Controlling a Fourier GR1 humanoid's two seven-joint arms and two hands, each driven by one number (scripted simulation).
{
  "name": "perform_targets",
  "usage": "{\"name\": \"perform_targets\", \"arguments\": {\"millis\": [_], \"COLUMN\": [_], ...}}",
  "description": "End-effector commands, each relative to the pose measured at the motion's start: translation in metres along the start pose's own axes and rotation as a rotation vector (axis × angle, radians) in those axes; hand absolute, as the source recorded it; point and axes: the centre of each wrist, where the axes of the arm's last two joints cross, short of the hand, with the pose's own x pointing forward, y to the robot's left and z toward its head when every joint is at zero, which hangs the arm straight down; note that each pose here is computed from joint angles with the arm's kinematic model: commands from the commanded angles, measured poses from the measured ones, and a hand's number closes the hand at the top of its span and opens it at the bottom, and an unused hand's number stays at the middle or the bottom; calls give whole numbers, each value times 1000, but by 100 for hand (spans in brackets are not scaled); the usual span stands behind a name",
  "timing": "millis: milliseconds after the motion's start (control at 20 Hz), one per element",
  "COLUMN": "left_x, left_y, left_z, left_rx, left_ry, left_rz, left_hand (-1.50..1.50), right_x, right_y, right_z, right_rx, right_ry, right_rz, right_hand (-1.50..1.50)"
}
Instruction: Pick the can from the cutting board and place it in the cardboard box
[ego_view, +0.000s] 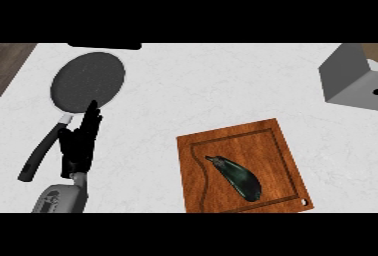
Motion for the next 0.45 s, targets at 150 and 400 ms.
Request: {"name": "perform_targets", "arguments": {"millis": [150, 400], "left_x": [1, -9], "left_y": [9, -3], "left_z": [1, 13], "left_rx": [16, -3], "left_ry": [-1, -4], "left_rz": [-1, 7], "left_hand": [0, 0], "right_x": [-11, -22], "right_y": [-10, -44], "right_z": [12, 43], "right_rx": [-73, -148], "right_ry": [-121, -57], "right_rz": [-379, -488], "right_hand": [-150, -150]}}
